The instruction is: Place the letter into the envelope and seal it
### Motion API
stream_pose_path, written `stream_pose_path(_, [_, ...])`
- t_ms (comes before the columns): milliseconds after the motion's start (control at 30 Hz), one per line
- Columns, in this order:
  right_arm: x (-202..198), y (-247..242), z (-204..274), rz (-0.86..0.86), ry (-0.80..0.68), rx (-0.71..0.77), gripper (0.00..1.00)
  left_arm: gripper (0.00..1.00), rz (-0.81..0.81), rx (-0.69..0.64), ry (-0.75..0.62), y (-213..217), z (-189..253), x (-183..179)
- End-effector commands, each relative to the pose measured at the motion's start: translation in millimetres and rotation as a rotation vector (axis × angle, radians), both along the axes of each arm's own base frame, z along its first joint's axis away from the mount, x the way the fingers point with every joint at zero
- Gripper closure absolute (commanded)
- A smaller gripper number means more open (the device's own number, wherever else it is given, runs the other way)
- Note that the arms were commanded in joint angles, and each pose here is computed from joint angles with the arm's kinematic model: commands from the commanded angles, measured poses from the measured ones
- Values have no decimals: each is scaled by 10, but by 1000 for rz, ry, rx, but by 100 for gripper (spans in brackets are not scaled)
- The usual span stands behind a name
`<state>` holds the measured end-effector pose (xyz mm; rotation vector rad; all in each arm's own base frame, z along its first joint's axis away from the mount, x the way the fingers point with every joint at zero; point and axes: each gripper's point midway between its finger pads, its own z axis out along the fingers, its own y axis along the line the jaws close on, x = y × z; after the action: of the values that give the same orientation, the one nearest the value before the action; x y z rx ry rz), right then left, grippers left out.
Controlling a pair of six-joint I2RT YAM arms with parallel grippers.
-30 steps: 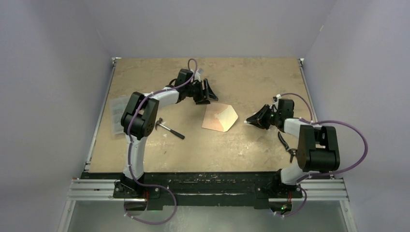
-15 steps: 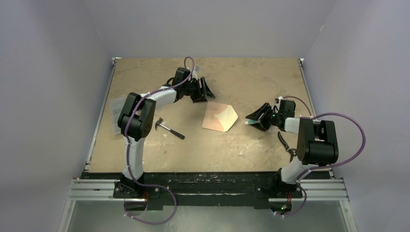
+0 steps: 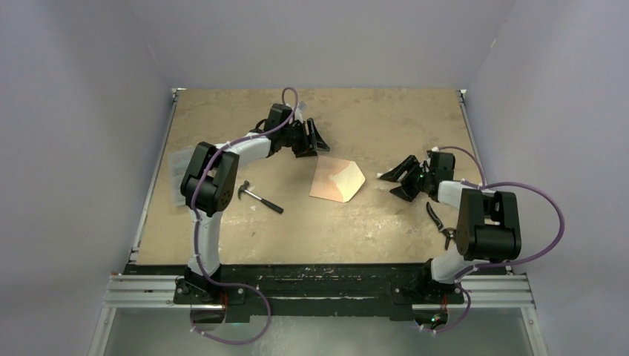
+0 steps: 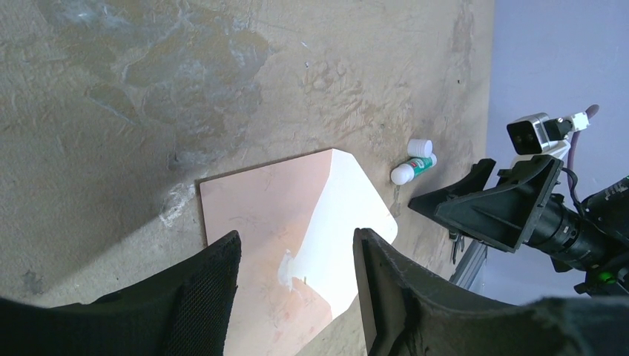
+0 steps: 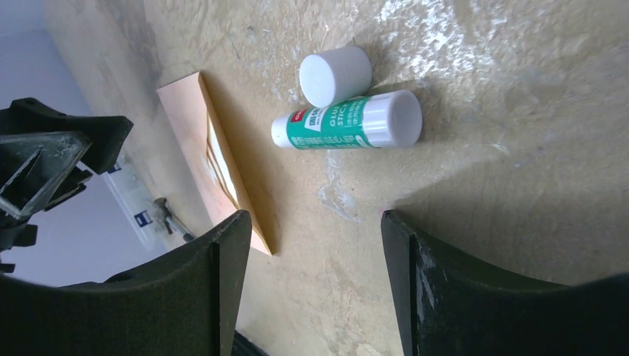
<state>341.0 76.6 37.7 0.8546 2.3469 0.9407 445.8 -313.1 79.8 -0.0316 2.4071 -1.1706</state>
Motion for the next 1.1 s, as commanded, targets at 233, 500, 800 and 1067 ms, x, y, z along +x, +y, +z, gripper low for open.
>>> stream_pose_path(233, [167, -234, 30, -44, -56, -143, 44, 45, 4, -20, -33, 15, 167, 24])
stream_pose_path(500, [152, -160, 118, 27, -96, -136, 49, 48, -11, -36, -37, -2, 243, -4])
stream_pose_path(800, [144, -113, 41, 46, -89, -133, 56, 51, -25, -44, -33, -5, 264, -53])
stream_pose_path(1067, [196, -129, 17, 39, -93, -154, 56, 51, -25, -45, -39, -3, 286, -55])
